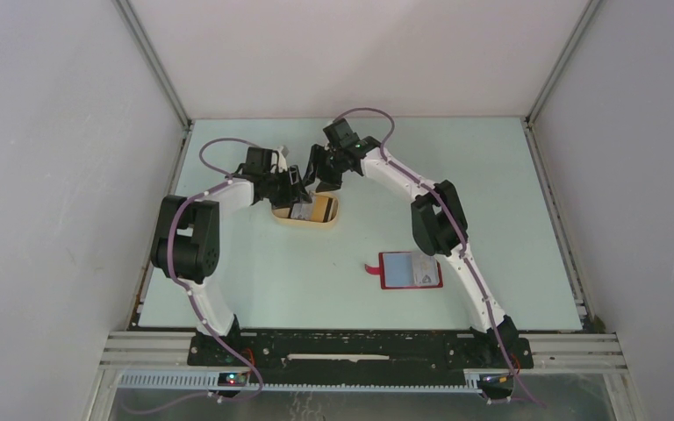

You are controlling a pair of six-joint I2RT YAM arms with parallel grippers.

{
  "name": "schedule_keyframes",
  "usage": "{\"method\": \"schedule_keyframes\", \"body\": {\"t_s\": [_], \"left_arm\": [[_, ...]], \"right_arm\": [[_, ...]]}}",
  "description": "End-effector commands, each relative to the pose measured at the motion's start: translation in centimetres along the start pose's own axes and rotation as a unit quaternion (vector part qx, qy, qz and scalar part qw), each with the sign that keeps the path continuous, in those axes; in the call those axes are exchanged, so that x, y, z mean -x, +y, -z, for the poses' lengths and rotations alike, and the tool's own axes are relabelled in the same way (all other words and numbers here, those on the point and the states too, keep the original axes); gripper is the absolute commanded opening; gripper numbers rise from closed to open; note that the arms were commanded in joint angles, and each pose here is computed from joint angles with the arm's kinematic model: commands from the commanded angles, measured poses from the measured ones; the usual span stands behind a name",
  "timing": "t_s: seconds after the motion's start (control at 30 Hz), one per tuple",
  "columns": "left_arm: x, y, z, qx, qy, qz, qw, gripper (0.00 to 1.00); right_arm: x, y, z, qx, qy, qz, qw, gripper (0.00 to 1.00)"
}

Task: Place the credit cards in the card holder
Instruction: Pick up the credit card from the storage box.

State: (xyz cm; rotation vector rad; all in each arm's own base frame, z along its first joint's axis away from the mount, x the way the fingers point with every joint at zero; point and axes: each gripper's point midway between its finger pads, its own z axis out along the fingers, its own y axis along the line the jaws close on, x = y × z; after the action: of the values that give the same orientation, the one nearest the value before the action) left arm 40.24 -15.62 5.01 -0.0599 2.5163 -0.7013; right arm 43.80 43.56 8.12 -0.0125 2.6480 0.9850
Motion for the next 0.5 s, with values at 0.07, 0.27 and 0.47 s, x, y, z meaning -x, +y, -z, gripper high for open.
{"method": "schedule_keyframes", "body": {"t_s": [0.07,0.27,0.47], "left_arm": [[-0.8,-0.9,-0.1,-0.025,0.008,0.007,1.0,0.62],[-0.7,-1.0,0.0,-0.027,0.007,0.006,1.0,0.62],[-0.8,-1.0,0.2,-0.027,0.006,0.004,1.0,0.63]], "right_arm": [[-1.2,0.7,-0.5,-0.004,0.011,0.025,1.0,0.6],[-1.4,0.6,0.1,-0.012,0.012,0.039,0.999,0.56],[-1.3,0.6,0.6,-0.016,0.009,0.043,0.999,0.52]]}}
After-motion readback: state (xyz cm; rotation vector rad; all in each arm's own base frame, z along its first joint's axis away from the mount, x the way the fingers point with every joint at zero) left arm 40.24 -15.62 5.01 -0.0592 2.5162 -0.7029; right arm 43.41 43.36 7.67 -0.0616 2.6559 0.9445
